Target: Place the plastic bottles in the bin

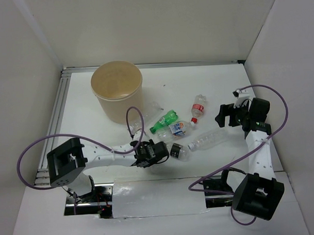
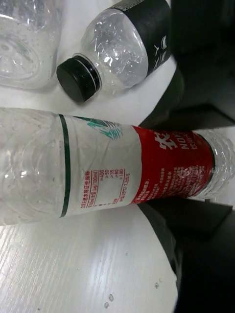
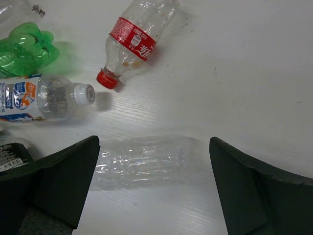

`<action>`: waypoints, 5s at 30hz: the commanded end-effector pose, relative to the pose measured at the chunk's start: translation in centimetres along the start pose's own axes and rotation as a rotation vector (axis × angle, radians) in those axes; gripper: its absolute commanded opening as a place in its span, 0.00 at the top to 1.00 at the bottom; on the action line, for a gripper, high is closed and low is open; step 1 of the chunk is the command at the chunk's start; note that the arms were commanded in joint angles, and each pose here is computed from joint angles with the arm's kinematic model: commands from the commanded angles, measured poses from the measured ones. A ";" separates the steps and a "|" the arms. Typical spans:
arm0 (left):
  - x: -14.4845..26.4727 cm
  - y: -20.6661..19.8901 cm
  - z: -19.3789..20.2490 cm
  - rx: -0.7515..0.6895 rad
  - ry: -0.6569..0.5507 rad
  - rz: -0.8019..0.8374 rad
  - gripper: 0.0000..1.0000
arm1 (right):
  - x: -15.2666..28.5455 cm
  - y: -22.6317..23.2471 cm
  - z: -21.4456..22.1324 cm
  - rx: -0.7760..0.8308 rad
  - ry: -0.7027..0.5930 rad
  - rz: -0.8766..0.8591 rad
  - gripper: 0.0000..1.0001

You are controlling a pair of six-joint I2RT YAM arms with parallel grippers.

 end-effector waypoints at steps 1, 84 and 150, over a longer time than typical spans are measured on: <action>-0.1 0.1 0.4 -0.011 -0.046 0.010 0.47 | 0.2 0.4 -0.9 0.028 -0.025 -0.045 0.00; 8.5 -2.9 -1.1 -0.472 -0.271 0.360 0.00 | -5.4 6.3 10.3 1.270 0.382 -0.706 0.48; 5.6 -8.4 3.7 0.358 -0.094 0.387 0.00 | -1.4 7.4 -15.4 0.289 -0.146 -0.617 0.01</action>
Point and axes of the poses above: each gripper's point midway between its finger pads, its own x axis back along the fingers, its own y axis along the line the jaws close on, z = x × y, the point moved 6 cm from there along x, back along the fingers, and after that the axes turned 1 degree about -x, right-handed, at the moved point
